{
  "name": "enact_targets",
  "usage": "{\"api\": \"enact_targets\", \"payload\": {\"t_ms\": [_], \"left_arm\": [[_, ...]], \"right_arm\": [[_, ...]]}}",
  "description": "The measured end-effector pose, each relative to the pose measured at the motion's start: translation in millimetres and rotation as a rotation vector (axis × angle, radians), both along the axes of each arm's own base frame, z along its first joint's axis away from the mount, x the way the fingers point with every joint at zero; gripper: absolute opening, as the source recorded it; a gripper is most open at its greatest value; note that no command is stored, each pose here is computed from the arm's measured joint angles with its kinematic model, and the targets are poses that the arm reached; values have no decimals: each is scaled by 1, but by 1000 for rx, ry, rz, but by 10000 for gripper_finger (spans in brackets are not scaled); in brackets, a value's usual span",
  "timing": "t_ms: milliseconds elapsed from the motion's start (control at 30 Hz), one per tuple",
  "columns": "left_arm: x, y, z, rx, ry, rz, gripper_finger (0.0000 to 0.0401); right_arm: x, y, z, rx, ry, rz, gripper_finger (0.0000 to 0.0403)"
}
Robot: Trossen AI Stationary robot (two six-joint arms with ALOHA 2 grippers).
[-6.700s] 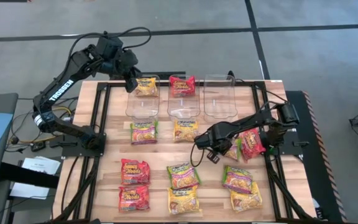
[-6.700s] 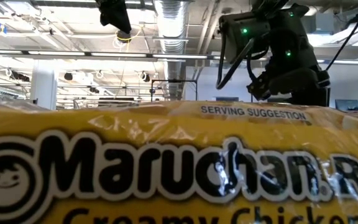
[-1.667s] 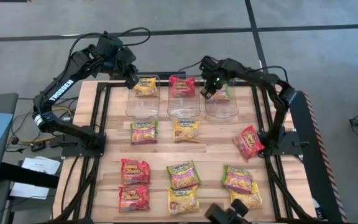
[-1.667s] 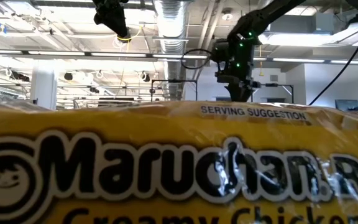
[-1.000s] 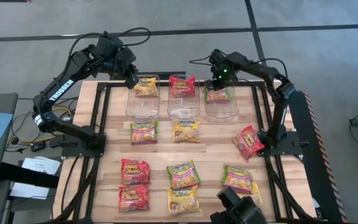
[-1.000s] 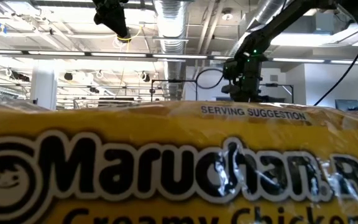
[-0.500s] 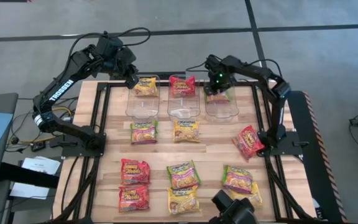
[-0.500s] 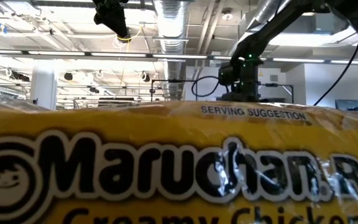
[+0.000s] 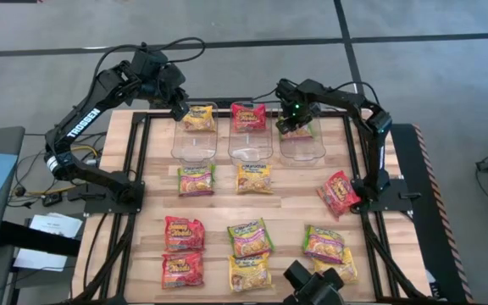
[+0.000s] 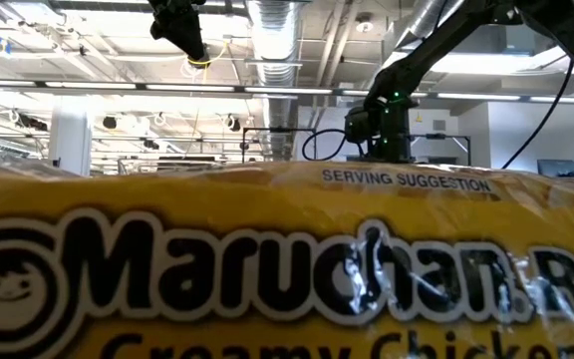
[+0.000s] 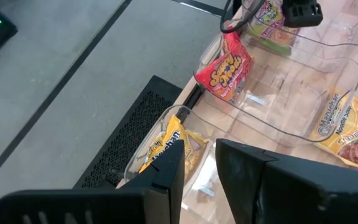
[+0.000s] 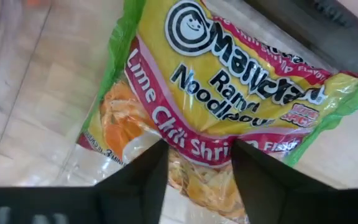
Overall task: Sort Maruchan noodles
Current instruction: Put the green noodle pack into the right transparent bin
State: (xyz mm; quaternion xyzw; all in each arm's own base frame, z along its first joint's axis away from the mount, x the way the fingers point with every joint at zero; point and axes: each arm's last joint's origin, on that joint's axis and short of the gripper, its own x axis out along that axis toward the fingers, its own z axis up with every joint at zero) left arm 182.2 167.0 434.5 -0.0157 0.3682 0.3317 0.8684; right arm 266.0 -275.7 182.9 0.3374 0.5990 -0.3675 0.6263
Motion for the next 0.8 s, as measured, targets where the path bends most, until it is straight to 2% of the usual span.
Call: {"api": "enact_targets", "payload": {"t_ms": [233,367,633,800], "left_arm": [[0,0,0,0,0,0,80],[0,0,0,0,0,0,80],[0,0,0,0,0,0,80],[0,0,0,0,0,0,80]], "right_arm": [[-1,2,-4,-2,0,-24,63],[-1,3,-3,0,2,-20,13],[4,13,8,18,80,-13,8],[18,24,19,-46,126,12,7]]}}
